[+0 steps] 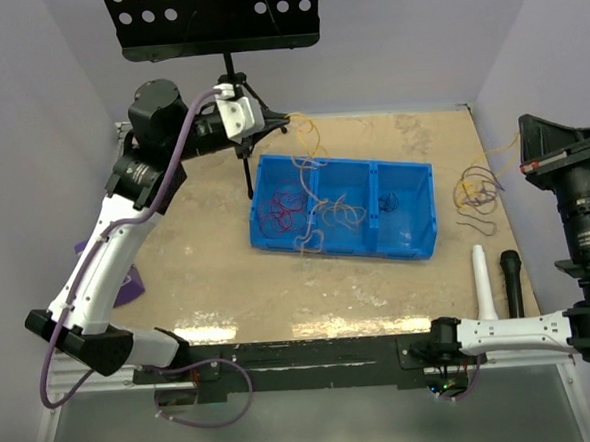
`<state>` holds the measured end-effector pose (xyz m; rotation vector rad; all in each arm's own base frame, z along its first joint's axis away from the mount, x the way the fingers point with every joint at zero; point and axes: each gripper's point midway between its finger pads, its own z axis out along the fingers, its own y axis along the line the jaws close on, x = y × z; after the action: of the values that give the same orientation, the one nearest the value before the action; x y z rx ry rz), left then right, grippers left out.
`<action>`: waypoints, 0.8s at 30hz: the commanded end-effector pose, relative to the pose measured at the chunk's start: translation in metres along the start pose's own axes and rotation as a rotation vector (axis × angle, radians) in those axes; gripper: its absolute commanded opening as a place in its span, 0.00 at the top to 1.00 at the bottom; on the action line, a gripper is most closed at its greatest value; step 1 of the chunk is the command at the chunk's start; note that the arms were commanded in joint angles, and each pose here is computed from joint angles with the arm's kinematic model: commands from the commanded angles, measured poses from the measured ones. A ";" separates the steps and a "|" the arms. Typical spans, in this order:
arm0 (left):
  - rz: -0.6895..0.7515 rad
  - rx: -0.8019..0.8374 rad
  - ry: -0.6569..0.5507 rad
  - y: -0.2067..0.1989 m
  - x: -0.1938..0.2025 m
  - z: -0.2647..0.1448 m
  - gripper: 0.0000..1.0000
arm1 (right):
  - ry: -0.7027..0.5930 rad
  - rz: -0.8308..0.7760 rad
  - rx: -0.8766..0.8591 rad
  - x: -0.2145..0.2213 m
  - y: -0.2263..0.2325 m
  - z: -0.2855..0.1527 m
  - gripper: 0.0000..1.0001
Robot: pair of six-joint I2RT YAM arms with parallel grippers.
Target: Untangle the cables
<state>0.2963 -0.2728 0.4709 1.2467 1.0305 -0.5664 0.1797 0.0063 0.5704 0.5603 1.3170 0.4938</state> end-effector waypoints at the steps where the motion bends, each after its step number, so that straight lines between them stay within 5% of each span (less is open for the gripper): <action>1: 0.026 -0.044 -0.232 0.021 -0.074 0.013 1.00 | 0.026 -0.008 -0.007 0.018 0.005 -0.001 1.00; 9: 0.017 -0.004 -0.232 0.024 -0.057 0.063 1.00 | 0.041 0.007 -0.018 0.028 0.006 -0.002 1.00; 24: 0.011 -0.084 -0.016 0.022 0.061 0.118 1.00 | 0.032 0.048 -0.029 0.010 -0.013 -0.006 1.00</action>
<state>0.3597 -0.3615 0.4315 1.2026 1.0360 -0.6081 0.1788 0.0100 0.5499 0.5618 1.3419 0.5293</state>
